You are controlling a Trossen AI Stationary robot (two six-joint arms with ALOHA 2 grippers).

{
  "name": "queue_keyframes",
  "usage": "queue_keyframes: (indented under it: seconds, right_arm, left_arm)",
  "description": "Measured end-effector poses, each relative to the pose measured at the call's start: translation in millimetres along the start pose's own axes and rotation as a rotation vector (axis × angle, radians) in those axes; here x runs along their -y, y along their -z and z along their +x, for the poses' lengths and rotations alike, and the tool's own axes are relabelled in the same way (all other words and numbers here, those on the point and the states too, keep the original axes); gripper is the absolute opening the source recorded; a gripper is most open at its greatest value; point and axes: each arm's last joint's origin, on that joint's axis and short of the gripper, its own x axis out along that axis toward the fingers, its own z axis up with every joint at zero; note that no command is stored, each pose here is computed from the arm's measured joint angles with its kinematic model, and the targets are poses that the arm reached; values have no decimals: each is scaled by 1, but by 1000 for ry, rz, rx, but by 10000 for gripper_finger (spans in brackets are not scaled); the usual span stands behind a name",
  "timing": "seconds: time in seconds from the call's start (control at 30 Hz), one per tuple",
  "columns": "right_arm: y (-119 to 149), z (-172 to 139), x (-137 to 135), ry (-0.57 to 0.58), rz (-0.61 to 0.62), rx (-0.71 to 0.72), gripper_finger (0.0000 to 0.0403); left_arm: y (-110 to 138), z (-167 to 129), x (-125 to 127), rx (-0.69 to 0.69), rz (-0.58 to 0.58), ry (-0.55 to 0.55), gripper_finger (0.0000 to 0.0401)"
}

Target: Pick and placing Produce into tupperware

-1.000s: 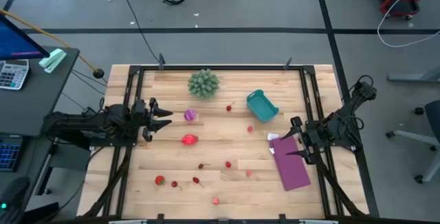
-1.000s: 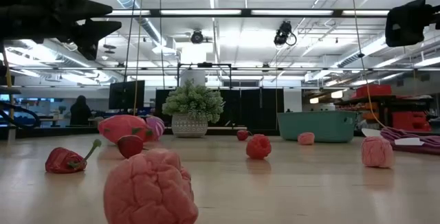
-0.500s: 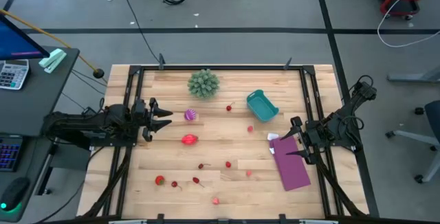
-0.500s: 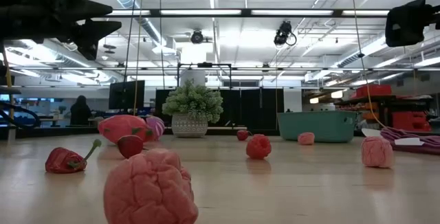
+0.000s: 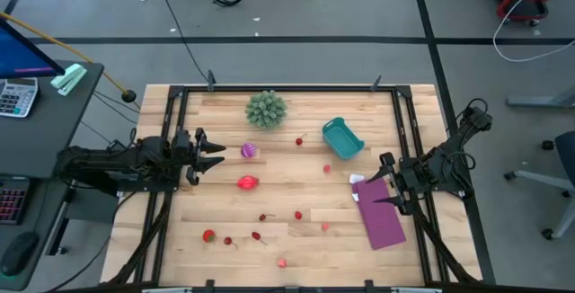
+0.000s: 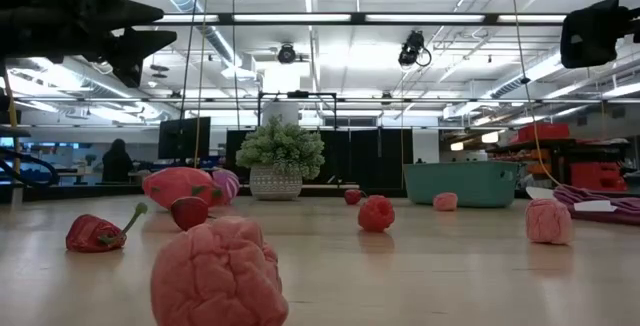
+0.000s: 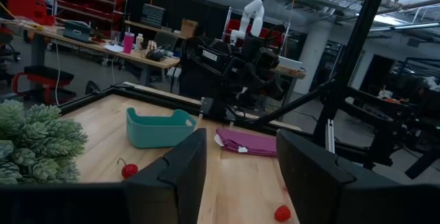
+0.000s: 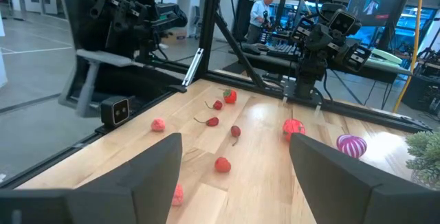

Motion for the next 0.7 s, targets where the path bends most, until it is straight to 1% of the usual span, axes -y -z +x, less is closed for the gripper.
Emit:
queue_keyframes:
  seconds: [0.23, 0.7]
  right_arm:
    - [0, 0, 0, 0, 0, 0, 280]
    - [0, 0, 0, 0, 0, 0, 280]
  left_arm:
    - [0, 0, 0, 0, 0, 0, 177]
    - [0, 0, 0, 0, 0, 0, 177]
